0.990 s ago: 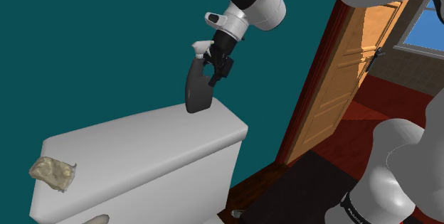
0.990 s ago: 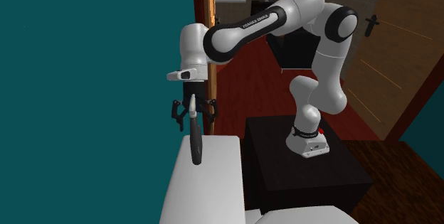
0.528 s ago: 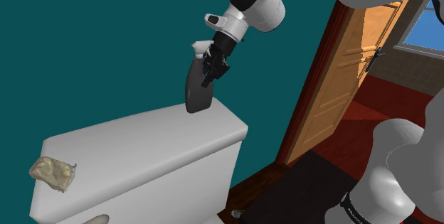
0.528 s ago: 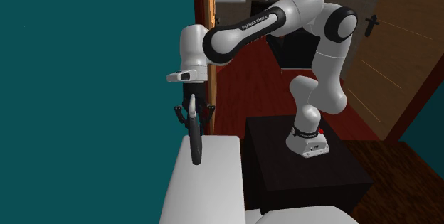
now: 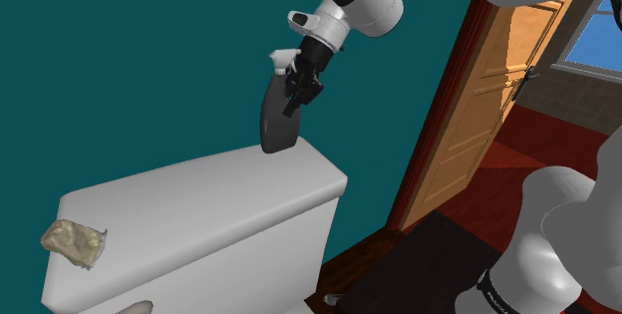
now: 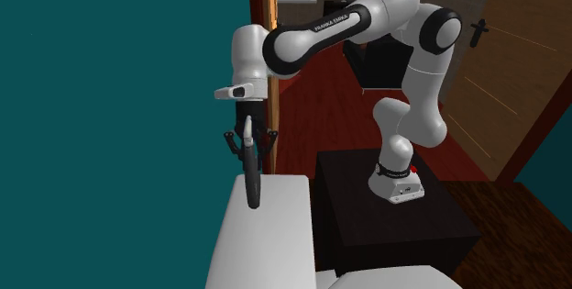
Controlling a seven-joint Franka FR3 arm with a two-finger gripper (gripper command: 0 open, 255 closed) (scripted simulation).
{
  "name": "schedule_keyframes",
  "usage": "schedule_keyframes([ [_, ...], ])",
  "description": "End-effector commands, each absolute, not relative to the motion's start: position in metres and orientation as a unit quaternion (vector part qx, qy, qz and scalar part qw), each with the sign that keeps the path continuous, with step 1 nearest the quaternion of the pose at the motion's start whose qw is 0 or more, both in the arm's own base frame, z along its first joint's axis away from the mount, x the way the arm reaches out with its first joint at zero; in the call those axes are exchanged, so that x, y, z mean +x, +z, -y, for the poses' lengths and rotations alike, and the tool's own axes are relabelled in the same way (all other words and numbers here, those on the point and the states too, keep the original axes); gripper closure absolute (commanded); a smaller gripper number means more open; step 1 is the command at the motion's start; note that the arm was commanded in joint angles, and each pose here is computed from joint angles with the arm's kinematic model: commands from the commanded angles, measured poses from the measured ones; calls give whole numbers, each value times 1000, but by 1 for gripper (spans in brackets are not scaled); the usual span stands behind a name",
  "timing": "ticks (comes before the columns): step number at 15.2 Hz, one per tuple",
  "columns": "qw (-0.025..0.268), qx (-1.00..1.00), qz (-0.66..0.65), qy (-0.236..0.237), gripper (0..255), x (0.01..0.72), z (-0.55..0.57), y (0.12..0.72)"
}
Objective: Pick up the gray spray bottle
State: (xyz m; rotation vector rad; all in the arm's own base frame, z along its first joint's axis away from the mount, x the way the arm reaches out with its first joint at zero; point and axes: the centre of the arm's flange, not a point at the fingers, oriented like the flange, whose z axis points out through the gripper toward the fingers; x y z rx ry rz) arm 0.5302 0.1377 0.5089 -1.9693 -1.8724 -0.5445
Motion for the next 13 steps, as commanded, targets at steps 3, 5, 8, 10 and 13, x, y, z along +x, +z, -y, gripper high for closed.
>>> schedule_keyframes([
  [3,184,-698,664,-193,255,531,-138,529],
  [5,184,-698,664,-193,255,531,-138,540],
  [8,184,-698,664,-193,255,531,-138,556],
  [10,184,-698,664,-193,255,531,-138,566],
  [13,184,-698,664,-193,255,531,-138,572],
])
